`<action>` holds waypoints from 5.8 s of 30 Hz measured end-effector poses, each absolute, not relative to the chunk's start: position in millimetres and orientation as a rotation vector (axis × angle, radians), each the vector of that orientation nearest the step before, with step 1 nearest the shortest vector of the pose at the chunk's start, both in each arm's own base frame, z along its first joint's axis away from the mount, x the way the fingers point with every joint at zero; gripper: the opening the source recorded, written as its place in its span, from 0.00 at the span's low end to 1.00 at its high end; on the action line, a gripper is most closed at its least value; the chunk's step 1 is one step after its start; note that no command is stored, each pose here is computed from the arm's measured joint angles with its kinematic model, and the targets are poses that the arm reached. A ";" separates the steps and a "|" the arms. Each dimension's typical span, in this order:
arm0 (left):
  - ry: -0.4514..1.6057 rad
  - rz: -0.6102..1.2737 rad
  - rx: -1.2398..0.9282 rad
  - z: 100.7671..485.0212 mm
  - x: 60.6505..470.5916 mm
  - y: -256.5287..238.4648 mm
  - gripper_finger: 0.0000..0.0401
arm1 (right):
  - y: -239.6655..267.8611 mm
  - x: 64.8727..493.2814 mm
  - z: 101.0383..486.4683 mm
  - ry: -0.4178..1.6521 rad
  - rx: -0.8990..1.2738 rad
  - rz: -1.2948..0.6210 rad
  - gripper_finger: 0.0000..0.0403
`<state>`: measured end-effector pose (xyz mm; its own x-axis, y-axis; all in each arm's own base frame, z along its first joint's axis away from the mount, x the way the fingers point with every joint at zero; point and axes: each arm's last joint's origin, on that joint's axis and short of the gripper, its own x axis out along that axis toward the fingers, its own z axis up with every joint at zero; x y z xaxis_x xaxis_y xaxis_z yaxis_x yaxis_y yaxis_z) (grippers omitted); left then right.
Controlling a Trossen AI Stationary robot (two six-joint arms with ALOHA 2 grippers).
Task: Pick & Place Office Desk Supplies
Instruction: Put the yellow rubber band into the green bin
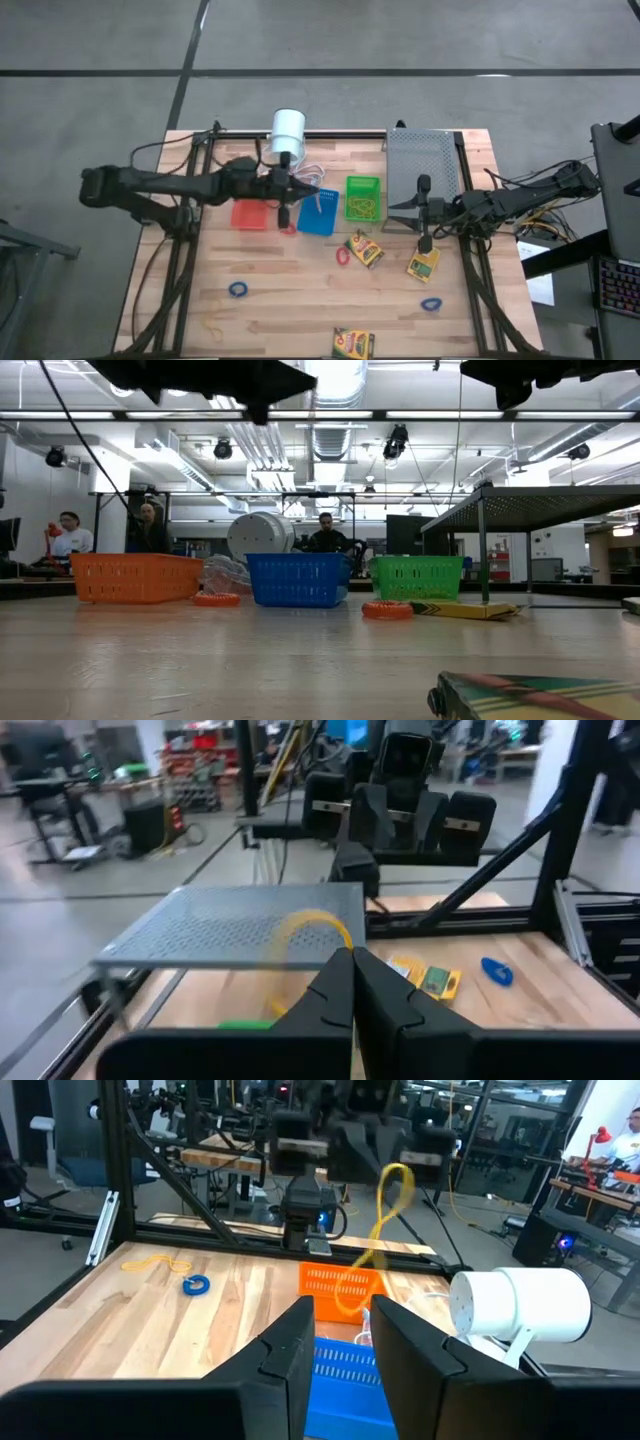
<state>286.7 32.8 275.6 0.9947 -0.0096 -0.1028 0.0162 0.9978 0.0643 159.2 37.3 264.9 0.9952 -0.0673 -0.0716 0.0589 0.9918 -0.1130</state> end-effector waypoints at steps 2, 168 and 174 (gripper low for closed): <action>0.091 -0.034 0.064 265.9 296.6 39.4 0.01 | 37.2 159.2 264.9 0.075 -0.111 -0.064 0.24; 1.485 0.769 -1.127 171.2 141.8 -188.9 0.53 | 37.2 159.0 262.2 0.104 -0.121 -0.062 0.19; 1.492 0.765 -1.121 161.8 138.0 -186.2 0.53 | 37.2 159.0 262.1 0.104 -0.121 -0.062 0.19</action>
<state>138.0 -186.2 161.8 0.0104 -0.2463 -0.9691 -0.9306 0.3522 -0.0995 159.0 37.2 262.1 0.9927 -0.0680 -0.0997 0.0555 0.9908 -0.1234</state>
